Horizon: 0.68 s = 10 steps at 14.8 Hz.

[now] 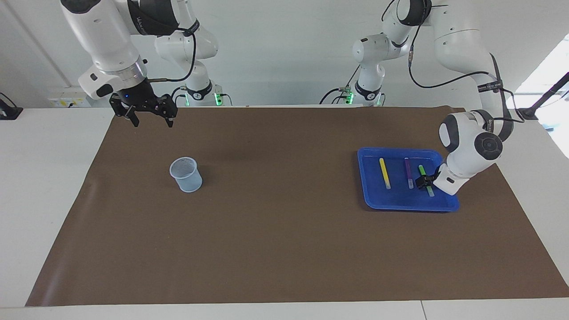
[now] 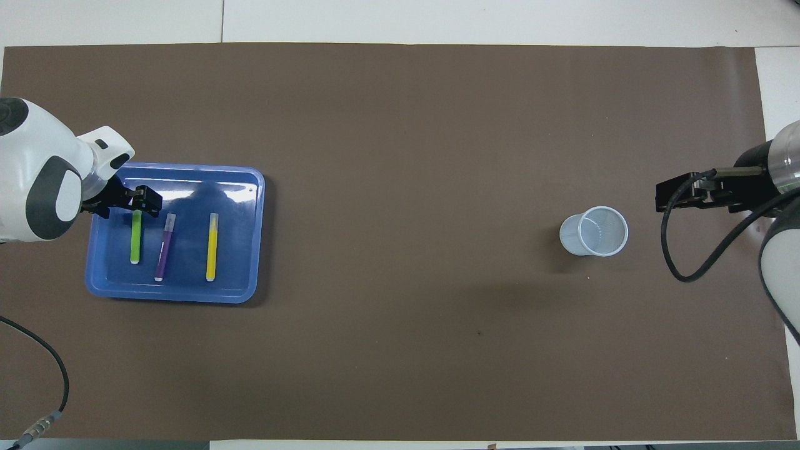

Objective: Right arm passes pens to left for tray arrangement

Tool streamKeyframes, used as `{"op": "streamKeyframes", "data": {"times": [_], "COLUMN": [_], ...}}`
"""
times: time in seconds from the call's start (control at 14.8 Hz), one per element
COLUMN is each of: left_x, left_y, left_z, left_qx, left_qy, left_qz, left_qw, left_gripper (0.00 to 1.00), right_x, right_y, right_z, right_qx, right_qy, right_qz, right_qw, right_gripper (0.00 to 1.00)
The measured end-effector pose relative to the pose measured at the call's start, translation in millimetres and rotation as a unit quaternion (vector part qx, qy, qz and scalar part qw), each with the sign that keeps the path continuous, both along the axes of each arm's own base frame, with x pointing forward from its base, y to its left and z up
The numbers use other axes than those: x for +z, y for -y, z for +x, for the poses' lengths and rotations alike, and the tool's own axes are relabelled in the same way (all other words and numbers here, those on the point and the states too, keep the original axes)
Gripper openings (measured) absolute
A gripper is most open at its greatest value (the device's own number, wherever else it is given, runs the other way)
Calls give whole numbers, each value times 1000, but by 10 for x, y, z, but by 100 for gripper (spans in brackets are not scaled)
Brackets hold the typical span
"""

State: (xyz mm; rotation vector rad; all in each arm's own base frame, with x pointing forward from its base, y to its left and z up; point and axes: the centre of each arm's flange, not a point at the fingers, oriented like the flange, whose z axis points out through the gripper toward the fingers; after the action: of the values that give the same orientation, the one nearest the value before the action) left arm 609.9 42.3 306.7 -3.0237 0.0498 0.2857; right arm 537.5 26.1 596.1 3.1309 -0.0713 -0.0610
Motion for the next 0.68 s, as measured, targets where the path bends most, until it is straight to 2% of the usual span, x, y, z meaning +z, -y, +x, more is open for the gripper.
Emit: {"op": "streamKeyframes", "data": {"times": [0.14,0.34,0.54,0.68], "left_x": [123,692,1444,2010], "left_y": [-2,42,198,263], "left_z": [5,-31,-196,-398], "left_qx": [2,5,26,47], "left_qy": [-7,-17,-2,13], "left_qz": [2,10,-22,-36], "left_qw": [1000,1000,999,998], "left_gripper": [100,100,100,100], "right_x": [-9,-11,-11,-11], "right_y": [-6,-22,-55,-49], "right_z": [3,3,2,2], "right_qx": [-2,-3,-3,-5], "right_qy": [-1,-1,-1,-1], "right_qz": [3,4,4,4], "right_qw": [1000,1000,1000,1000], "right_gripper": [100,100,100,100]}}
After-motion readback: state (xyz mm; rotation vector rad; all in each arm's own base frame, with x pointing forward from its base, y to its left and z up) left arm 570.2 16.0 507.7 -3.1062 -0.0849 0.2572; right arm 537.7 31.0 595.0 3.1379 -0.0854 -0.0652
